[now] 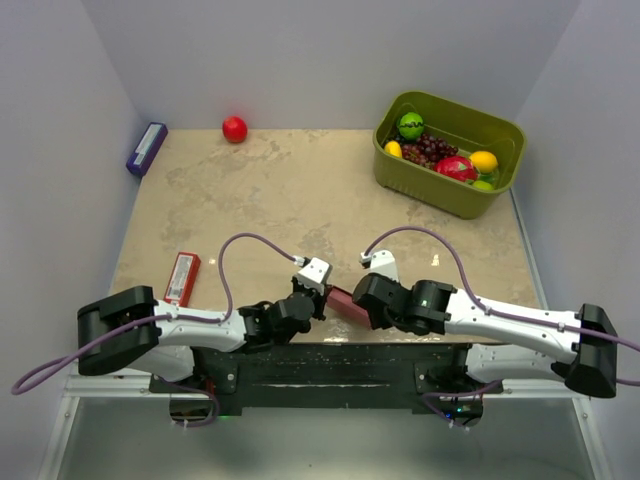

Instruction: Fold the paper box

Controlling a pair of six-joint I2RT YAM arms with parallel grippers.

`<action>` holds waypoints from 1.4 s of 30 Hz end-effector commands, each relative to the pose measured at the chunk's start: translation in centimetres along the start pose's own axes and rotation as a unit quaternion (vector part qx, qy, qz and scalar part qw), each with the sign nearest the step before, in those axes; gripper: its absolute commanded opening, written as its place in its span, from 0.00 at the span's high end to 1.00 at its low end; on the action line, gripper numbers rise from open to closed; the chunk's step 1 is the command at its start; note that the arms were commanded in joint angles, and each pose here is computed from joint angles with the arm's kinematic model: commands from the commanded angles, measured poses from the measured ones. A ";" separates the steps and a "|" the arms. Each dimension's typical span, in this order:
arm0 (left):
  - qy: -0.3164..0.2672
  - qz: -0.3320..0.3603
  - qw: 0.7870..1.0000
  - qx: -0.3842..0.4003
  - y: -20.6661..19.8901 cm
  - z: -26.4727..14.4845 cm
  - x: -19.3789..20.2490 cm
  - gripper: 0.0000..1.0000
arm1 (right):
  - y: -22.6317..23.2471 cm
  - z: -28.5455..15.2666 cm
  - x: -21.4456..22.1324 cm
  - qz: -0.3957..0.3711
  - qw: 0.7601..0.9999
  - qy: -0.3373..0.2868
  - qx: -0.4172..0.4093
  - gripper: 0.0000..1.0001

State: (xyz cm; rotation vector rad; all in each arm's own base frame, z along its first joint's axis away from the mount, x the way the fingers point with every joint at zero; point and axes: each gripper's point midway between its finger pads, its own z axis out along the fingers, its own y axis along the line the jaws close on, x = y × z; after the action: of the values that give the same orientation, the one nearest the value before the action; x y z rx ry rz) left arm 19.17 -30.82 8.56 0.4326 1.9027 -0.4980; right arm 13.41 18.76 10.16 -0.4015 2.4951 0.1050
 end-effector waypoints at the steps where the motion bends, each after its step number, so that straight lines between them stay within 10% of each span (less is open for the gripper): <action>1: 0.136 0.101 0.985 -0.021 3.4 -2.0 8.2 1.00 | 0.1 -1.5 -1.6 0.027 0.999 -0.027 -0.010 0.51; 5: 0.133 0.100 0.986 -0.022 3.3 -1.9 8.0 1.00 | -0.6 -1.9 -1.8 0.030 0.999 -0.032 0.002 0.40; 42: 0.142 0.140 0.979 -0.043 3.4 -2.5 9.7 1.00 | 0.9 -0.2 -2.0 0.059 0.997 -0.029 -0.032 1.00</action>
State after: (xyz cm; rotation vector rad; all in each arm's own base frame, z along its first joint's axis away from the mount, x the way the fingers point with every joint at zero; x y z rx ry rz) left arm 18.58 -31.08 8.13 0.4418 1.8912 -0.4651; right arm 13.83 18.34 10.37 -0.3621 2.4974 0.0910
